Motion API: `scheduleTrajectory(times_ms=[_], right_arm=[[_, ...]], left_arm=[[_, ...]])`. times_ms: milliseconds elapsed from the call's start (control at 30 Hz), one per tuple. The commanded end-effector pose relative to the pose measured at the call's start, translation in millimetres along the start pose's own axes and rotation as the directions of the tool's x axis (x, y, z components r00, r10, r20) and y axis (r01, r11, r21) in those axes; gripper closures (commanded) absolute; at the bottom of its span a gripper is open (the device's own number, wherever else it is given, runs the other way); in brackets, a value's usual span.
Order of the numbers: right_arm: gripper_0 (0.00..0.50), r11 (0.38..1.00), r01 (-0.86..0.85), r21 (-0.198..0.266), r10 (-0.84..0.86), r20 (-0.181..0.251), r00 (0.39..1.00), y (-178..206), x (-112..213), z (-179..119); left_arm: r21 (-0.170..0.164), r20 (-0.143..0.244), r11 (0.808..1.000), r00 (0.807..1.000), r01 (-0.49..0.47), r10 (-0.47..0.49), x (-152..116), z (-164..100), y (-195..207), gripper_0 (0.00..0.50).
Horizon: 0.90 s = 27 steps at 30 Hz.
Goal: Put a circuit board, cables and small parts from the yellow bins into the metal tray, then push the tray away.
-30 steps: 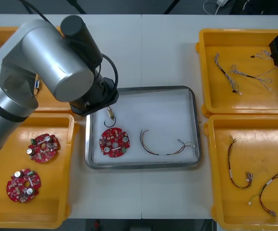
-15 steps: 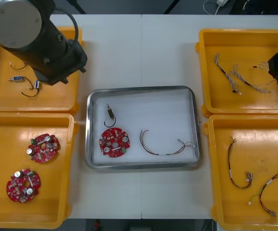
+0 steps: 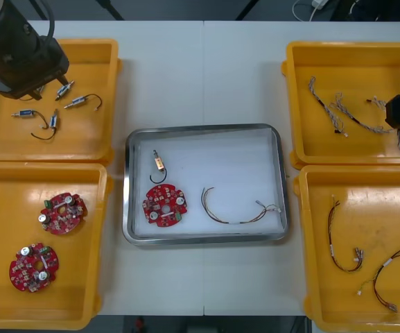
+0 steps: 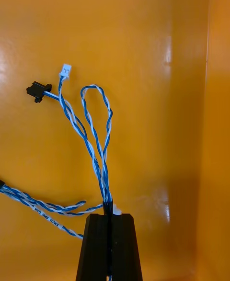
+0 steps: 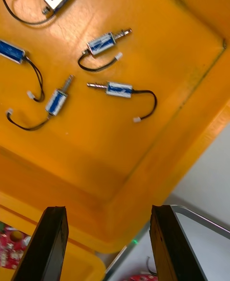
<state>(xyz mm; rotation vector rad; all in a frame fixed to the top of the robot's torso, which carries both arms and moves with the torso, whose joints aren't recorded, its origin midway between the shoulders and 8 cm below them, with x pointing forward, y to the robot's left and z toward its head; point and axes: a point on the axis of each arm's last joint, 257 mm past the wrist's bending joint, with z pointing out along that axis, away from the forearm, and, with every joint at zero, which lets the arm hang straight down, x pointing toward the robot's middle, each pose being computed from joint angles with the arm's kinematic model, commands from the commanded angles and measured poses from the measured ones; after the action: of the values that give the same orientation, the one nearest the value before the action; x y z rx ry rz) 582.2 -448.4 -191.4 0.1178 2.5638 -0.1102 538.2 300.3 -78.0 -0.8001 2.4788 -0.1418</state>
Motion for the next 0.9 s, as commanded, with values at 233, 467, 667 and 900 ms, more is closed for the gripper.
scheduleTrajectory(times_ms=[233,467,667,900], right_arm=[[0.000,0.999,0.039,0.006,-0.039,0.050,0.998,-15,-15,-15],[0.000,0.998,0.056,0.008,-0.057,0.075,0.996,-13,-27,-21],[0.000,0.995,0.092,0.035,-0.096,0.126,0.987,-12,-42,-21],[0.000,0.988,0.128,0.084,-0.139,0.143,0.980,-15,-47,-17]], left_arm=[[-0.028,0.174,0.989,0.975,0.144,-0.137,-99,-6,52,0.000],[-0.025,0.239,0.978,0.952,0.205,-0.193,-135,9,81,0.000],[-0.009,0.287,0.972,0.932,0.234,-0.221,-156,18,95,0.000],[0.005,0.276,0.954,0.917,0.299,-0.289,-157,25,102,0.000]])
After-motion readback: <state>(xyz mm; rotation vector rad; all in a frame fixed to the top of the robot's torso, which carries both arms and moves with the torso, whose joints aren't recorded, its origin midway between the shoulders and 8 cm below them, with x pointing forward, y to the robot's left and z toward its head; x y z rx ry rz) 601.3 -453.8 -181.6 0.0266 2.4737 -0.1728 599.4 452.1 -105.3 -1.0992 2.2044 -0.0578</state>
